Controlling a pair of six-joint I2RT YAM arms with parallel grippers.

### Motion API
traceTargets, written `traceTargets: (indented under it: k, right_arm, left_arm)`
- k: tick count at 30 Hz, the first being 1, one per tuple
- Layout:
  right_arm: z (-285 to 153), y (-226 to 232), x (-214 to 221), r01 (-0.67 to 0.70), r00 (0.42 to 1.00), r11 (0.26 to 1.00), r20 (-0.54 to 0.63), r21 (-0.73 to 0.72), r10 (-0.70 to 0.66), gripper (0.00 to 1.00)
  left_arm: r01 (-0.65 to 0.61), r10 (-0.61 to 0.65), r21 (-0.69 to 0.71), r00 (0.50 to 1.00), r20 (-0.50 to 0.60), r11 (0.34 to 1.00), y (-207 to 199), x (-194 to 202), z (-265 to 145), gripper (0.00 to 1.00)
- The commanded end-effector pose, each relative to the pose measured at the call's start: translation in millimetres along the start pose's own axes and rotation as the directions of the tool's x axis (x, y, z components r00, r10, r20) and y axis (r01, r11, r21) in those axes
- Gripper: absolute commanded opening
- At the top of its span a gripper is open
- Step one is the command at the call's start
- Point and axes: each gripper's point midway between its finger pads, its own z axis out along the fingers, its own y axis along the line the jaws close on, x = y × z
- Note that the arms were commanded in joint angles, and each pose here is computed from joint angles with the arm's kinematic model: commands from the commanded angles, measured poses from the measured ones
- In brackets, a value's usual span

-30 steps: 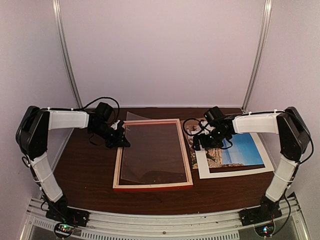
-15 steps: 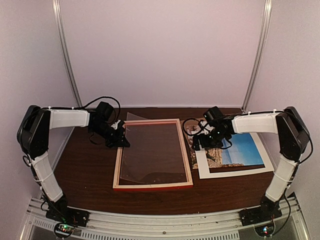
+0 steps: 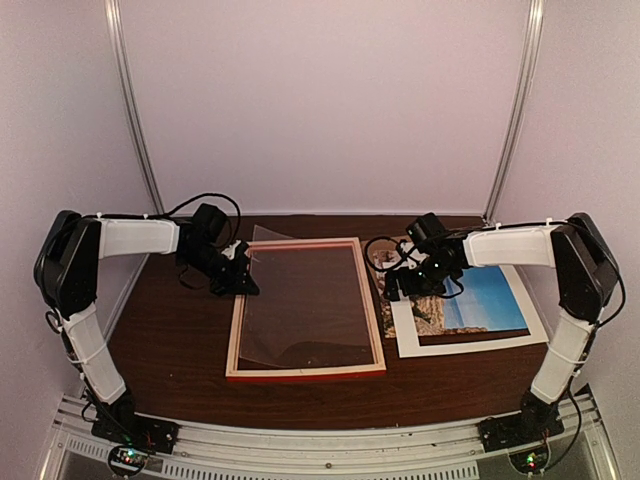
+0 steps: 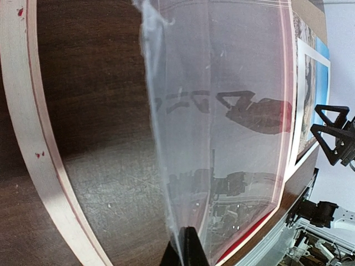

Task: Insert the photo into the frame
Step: Place the glass panel in the frame body.

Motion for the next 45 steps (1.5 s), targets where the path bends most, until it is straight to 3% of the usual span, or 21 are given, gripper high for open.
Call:
traceTargets:
  k: [1, 45]
  right_arm:
    - [-1.6, 1.8, -6.1, 0.008, 1.0, 1.0, 0.014, 0.009, -0.008, 1.0]
    - [1.5, 4.7, -5.4, 0.015, 1.0, 1.0, 0.005, 0.01, -0.015, 1.0]
  left_arm:
    - [-0.006, 0.006, -0.029, 1.0, 0.001, 1.0, 9.0, -2.4, 0.7, 0.0]
    - [0.003, -0.003, -0.043, 1.0, 0.014, 0.999, 14.0, 5.2, -4.3, 0.0]
